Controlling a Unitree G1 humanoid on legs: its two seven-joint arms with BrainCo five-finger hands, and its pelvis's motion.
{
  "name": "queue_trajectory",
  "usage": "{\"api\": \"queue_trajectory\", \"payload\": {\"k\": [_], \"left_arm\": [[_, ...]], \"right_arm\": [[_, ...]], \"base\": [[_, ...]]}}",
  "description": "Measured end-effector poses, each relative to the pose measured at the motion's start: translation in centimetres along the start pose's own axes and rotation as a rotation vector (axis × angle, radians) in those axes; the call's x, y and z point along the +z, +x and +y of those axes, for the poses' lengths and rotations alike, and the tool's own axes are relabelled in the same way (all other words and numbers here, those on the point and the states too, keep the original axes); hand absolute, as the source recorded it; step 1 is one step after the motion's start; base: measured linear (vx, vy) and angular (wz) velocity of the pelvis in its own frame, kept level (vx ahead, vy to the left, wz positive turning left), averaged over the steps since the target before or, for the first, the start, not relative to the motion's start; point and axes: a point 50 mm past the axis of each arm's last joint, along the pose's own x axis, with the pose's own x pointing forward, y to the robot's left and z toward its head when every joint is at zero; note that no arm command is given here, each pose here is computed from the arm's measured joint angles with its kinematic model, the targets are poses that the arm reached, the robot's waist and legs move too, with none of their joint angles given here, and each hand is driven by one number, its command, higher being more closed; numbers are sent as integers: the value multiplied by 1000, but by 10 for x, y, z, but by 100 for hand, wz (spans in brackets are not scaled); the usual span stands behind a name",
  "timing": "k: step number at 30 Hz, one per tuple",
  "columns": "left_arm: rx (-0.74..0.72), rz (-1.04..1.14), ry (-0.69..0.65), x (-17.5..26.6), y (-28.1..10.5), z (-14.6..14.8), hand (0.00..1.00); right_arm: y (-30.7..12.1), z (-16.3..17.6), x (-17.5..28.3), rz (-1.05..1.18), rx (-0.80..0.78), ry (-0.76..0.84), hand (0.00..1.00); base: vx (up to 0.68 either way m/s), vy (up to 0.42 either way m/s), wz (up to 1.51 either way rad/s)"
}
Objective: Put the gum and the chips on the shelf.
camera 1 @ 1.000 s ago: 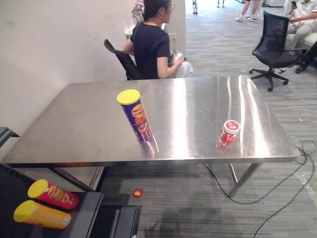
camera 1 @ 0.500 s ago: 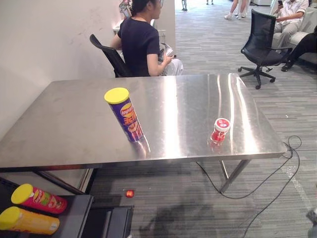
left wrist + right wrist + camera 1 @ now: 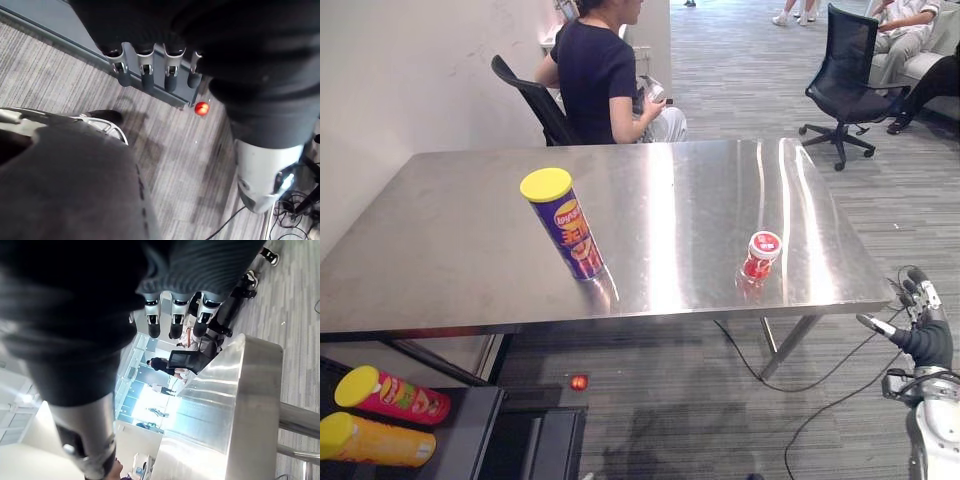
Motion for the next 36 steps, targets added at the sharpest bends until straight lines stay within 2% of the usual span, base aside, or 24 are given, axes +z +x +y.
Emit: {"api": "queue_trajectory", "payload": {"k": [10, 24, 36], "left_arm": [[-8, -8, 7, 4, 1, -2, 0], [-11, -6, 12, 3, 2, -5, 0], [-15, -21, 21, 10, 4, -7, 0]], "right_arm": [[11, 1, 13, -69, 48, -52, 0], [32, 17, 29, -154, 60, -2, 0], [50, 36, 24, -135, 87, 47, 0]], "base": [[26, -9, 6], [1, -8, 8], [-2, -8, 10]]}}
